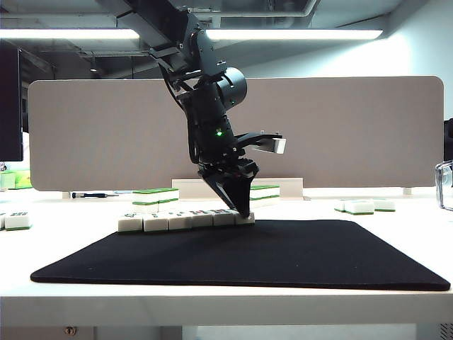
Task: Align six mahjong tiles in a row on the table.
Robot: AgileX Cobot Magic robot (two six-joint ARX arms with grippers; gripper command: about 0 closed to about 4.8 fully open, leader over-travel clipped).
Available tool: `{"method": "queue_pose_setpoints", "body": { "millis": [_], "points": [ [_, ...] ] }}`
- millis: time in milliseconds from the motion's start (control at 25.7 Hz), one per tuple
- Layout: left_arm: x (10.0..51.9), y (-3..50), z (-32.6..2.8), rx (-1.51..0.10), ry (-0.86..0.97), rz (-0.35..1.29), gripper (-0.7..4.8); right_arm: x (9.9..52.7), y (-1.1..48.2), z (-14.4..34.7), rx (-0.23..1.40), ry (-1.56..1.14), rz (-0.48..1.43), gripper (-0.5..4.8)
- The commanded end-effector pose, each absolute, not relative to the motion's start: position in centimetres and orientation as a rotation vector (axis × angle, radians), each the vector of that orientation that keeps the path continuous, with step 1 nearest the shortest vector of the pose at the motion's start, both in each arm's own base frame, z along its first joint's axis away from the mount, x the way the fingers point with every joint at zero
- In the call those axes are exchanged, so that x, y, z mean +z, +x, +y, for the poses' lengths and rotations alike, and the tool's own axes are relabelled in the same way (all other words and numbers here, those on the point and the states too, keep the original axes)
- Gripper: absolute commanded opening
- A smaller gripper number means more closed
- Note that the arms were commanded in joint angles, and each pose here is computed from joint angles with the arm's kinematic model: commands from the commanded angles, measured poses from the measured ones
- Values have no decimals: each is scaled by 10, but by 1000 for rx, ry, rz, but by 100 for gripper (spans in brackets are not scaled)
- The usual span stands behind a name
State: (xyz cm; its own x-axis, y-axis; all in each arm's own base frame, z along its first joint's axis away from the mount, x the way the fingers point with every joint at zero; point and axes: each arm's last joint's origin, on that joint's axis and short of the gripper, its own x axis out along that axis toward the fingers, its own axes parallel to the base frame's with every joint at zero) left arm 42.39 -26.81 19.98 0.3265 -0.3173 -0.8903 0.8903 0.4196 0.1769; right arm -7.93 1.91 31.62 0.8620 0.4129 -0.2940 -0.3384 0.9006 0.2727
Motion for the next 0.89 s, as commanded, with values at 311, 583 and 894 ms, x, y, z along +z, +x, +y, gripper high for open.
{"method": "queue_pose_setpoints", "body": {
  "millis": [311,583,894],
  "points": [
    [199,422,-266,-900,772,936,292,317,-82,19,398,205,325,-1],
    [237,426,-271,-831,656,875,350,317,-82,19,398,205,326,-1],
    [265,423,-257,-676,702,939,335,317,-82,19,398,205,326,-1]
  ]
}}
